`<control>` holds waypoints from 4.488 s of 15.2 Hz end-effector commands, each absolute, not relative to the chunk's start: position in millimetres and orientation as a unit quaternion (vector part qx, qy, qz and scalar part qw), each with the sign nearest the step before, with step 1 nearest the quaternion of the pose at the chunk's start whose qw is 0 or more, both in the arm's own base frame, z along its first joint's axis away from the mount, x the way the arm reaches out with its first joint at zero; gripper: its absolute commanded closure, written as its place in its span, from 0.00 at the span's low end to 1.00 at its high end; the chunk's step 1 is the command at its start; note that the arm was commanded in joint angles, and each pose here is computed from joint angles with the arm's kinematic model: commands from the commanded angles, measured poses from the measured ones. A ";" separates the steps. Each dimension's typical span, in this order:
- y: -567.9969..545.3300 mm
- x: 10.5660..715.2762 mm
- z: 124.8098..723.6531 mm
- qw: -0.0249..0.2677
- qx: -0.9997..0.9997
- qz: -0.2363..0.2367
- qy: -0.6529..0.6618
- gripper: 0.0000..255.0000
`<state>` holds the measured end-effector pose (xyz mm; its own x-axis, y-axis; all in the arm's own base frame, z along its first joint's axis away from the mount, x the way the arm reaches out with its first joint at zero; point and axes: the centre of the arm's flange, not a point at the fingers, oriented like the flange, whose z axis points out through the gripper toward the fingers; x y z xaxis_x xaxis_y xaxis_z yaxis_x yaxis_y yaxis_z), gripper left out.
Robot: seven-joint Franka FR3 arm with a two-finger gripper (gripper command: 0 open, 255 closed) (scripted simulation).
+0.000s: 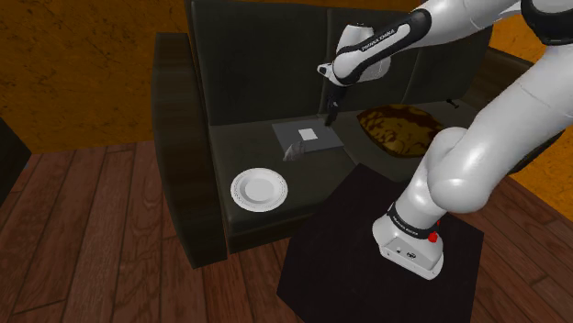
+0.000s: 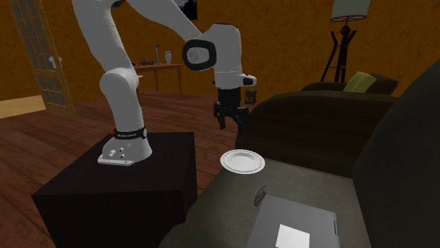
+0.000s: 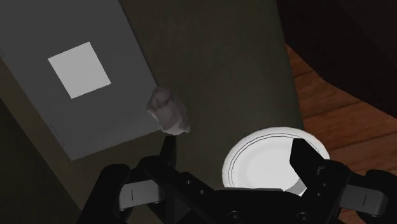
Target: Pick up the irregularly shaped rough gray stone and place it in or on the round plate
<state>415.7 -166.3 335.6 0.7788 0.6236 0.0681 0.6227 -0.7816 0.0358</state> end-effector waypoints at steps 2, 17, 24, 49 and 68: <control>-179.2 436.7 302.6 0.000 0.926 0.037 0.376 0.00; -209.0 533.9 152.2 -0.030 0.834 0.031 0.550 0.00; -206.1 534.6 117.6 -0.030 0.834 0.031 0.550 0.00; -206.1 534.6 159.8 -0.030 0.834 0.031 0.550 1.00; -75.7 525.9 225.3 -0.030 0.834 0.031 0.550 1.00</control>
<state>525.5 -89.2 223.8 0.3920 0.9161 0.0843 0.9198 -0.3921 -0.0156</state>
